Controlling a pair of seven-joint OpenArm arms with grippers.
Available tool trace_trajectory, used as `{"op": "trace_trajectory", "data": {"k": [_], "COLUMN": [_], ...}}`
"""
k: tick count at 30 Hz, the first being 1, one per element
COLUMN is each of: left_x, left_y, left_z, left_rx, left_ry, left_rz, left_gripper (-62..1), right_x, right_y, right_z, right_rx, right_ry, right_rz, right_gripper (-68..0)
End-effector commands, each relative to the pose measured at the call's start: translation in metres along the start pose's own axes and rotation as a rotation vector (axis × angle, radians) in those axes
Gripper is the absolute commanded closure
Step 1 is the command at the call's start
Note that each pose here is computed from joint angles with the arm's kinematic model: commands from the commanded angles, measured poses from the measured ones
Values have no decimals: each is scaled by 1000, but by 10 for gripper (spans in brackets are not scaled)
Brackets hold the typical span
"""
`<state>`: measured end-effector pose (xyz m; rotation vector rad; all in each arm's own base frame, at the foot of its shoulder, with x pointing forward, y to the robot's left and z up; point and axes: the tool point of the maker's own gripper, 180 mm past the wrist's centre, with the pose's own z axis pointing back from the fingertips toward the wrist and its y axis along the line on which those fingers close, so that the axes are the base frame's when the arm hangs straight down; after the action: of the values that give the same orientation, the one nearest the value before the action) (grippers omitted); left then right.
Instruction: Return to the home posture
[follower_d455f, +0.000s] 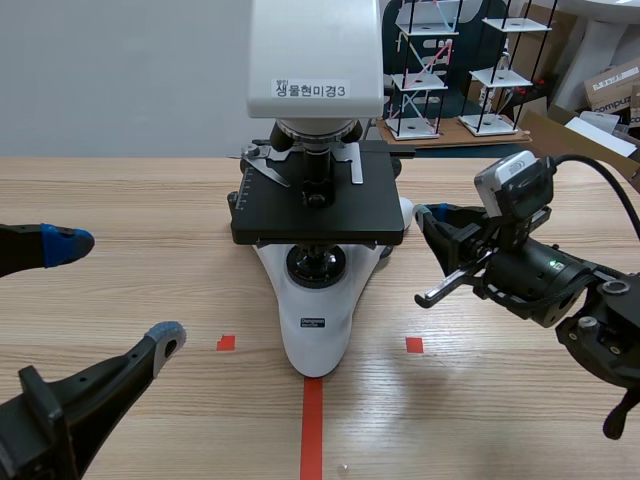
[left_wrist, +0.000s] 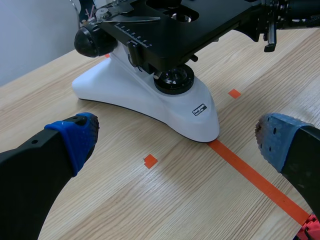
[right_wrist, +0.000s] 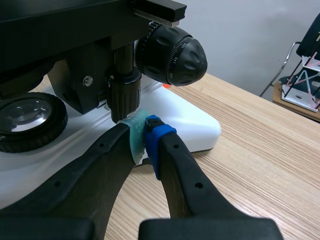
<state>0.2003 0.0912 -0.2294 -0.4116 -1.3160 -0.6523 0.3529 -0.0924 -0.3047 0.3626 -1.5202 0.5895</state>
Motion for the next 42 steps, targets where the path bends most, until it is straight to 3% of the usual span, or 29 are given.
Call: {"op": "trace_trajectory", "data": {"k": [1,28,35,38,42], "left_x": [5,5,5,5,4], "left_y": [1,2,2,2,2], "left_z": [1,1,1,1,1], "left_rx": [7,7,7,7,7], "left_ry": [-24,-23,-21,-21,-21], "left_rz": [7,7,7,7,7], "left_gripper": [-623,-623,-623,-623,-623], "right_x": [13,9,-1,7,26], "right_y": [-3,0,28,43,57], "right_z": [-5,0,48,80,113], "right_rx": [0,1,-4,-9,-9], "right_ry": [-41,-34,-54,-75,-80], "right_rz": [8,-1,-61,-79,-60], "right_gripper": [-6,-20,-189,-311,-501]}}
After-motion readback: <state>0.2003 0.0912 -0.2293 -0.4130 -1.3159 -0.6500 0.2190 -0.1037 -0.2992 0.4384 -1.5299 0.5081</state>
